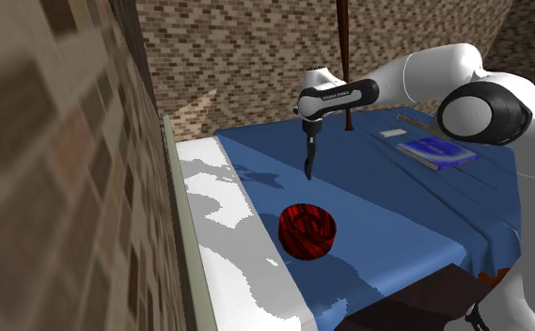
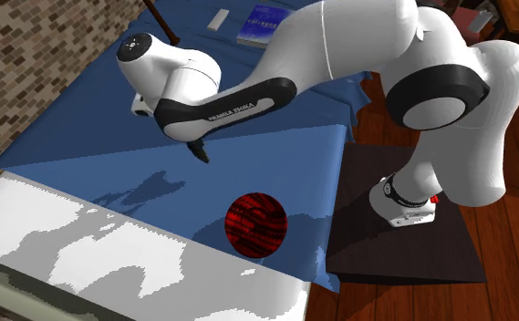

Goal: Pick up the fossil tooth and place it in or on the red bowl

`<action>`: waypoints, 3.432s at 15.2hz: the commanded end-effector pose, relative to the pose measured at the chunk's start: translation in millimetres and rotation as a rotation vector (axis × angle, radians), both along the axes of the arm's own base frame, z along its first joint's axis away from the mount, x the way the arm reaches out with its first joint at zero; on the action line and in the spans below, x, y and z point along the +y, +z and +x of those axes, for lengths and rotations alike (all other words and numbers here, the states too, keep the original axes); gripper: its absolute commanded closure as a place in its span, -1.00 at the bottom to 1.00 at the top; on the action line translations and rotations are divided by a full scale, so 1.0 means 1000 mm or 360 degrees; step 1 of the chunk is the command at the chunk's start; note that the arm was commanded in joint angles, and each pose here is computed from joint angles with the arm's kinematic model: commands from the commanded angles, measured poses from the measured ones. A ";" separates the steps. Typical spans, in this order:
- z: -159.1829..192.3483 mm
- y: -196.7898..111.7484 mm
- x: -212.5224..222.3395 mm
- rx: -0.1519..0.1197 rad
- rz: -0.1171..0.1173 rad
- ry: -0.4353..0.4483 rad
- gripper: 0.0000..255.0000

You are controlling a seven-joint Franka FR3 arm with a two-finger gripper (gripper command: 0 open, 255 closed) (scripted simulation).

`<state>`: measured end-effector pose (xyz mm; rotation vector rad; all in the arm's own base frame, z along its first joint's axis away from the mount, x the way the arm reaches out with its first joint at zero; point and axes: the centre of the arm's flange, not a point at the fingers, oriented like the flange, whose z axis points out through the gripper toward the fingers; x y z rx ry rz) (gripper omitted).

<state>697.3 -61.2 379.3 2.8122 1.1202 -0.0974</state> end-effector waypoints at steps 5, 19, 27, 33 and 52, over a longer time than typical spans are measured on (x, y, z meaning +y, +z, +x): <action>-0.032 0.007 0.042 0.0000 0.0000 0.0000 1.00; -0.144 0.011 0.188 0.0000 0.0000 0.0000 1.00; -0.157 -0.010 0.171 0.0060 0.0067 0.0350 -1.00; -0.136 -0.058 0.101 0.0181 0.0201 0.1048 -1.00; -0.138 -0.100 0.097 0.0186 0.0206 0.1076 1.00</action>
